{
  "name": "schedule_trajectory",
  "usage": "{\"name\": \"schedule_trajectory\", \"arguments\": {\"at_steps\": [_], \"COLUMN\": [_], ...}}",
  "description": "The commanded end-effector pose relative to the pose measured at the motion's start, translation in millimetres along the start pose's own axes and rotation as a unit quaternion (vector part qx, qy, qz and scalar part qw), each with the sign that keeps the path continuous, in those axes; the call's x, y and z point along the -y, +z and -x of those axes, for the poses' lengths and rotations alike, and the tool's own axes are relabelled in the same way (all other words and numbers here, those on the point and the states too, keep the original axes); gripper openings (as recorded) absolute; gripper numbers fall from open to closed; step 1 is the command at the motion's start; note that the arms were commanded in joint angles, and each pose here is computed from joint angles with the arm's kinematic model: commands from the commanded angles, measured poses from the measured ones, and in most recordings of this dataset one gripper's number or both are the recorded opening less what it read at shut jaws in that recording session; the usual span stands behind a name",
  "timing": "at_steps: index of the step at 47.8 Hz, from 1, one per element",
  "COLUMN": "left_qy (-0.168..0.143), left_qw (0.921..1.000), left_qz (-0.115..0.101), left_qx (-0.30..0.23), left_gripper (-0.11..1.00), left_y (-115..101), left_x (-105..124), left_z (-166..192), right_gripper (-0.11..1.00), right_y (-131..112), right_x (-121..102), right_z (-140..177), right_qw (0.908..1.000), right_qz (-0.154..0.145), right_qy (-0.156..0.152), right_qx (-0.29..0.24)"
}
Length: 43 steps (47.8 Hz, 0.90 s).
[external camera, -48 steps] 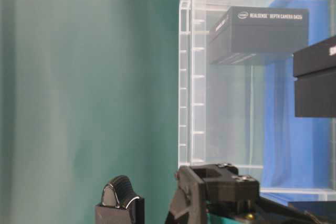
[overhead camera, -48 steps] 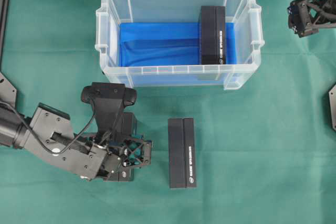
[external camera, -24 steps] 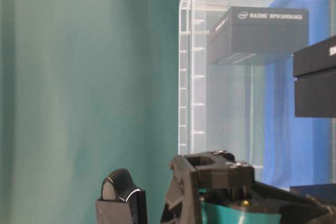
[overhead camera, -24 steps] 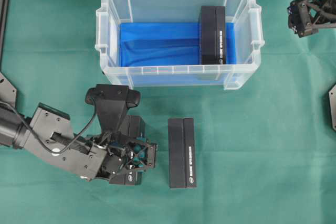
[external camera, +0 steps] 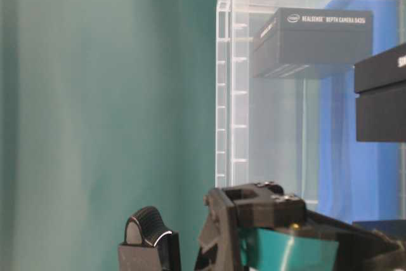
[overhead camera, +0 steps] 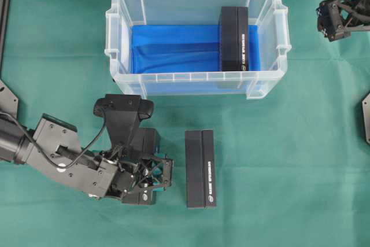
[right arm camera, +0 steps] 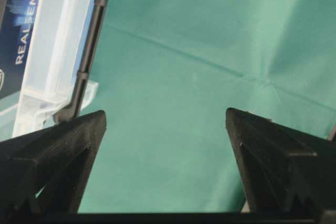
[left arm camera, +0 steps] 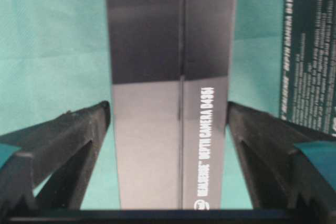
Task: Take out the box from the case.
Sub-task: 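Lower the box onto the table and open the left gripper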
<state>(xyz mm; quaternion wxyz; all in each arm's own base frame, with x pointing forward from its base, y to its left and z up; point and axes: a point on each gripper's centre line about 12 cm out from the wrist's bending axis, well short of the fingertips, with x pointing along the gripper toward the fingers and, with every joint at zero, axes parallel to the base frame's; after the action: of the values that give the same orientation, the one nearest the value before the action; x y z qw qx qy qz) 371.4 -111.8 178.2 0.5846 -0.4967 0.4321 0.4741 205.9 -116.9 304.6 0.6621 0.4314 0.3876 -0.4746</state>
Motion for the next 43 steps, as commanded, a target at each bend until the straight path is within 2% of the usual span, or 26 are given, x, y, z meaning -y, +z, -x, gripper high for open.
{"name": "schedule_trajectory", "arguments": {"at_steps": [1,12,25,34,43], "left_qy": [-0.024,-0.023,-0.038,-0.054,-0.044], "left_qw": [0.9997,0.9997,0.9992,0.9983,0.9987], "left_qz": [0.004,0.004,0.009,0.017,0.027], "left_qx": [-0.007,-0.007,-0.011,-0.014,-0.002], "left_gripper": [0.97,0.95,0.95,0.95,0.95], "left_y": [0.6,2.0,6.2,11.4,21.7], "left_x": [5.8,3.2,4.5,8.7,9.6], "left_z": [16.0,18.7,30.8,55.1,99.9], "right_gripper": [0.93,0.93,0.93,0.93,0.93], "right_y": [2.3,2.2,2.4,2.1,2.7], "right_x": [-2.1,-1.8,-2.1,-2.3,-2.3], "right_z": [5.1,6.0,6.0,6.1,6.5], "right_qw": [0.9999,0.9999,0.9999,0.9999,0.9999], "right_qz": [-0.001,-0.001,-0.002,-0.001,-0.003], "right_qy": [0.009,0.010,0.012,0.012,0.012], "right_qx": [0.005,0.006,0.007,0.007,0.008]}}
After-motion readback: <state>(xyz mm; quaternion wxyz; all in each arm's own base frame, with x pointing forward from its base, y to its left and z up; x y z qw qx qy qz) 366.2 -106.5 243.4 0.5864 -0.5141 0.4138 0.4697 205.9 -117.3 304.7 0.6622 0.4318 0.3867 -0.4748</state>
